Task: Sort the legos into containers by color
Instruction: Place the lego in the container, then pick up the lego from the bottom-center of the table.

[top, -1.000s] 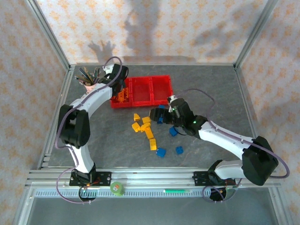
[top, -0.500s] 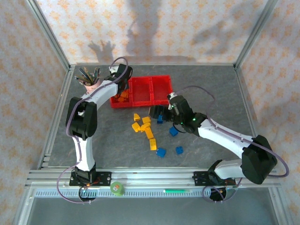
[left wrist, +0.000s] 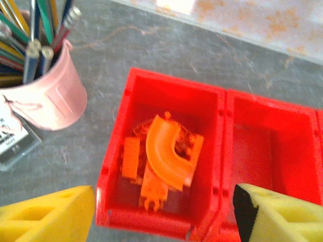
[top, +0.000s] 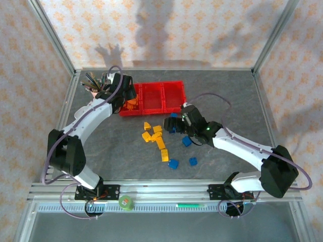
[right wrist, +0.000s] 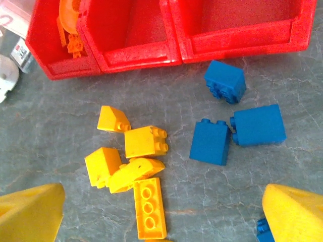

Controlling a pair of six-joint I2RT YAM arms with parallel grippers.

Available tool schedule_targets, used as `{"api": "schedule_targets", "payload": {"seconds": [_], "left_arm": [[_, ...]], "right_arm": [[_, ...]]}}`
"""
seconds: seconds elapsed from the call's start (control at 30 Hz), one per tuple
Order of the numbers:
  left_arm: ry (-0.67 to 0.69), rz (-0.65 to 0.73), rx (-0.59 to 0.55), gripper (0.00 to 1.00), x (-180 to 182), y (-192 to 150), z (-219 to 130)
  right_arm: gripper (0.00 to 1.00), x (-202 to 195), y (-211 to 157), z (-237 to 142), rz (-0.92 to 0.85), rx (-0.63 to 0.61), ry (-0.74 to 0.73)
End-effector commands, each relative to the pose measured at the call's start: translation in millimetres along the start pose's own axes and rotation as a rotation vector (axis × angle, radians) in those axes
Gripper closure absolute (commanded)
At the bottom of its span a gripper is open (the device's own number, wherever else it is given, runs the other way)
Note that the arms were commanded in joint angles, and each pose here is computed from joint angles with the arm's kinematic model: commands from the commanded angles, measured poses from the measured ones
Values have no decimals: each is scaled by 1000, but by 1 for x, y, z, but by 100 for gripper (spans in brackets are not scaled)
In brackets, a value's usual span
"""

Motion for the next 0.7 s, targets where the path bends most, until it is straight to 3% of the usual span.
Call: {"api": "schedule_targets", "payload": {"seconds": [0.0,0.3,0.67], "left_arm": [[-79,7,57,21,-6,-29,-13],[-235,28,112,9,-2,-102,-62],[-399,-79,215,1,28,-179,-97]], "right_arm": [[0,0,-4,-1,-58,6,-83],[0,5,-40,11,-136,84,-137],[2,12,-88,25,-190,149,-166]]}}
Point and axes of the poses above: each hand's point on the last joint's axis, 136 mm out from that joint toward the fingers, its own z axis out along the fingers, its own x axis along the line the jaws close on, y = z × x, the point moved 5 cm from there along -z, back along the fingers, and after that the axes turned 3 degrees about -z, right-handed, at the moved point
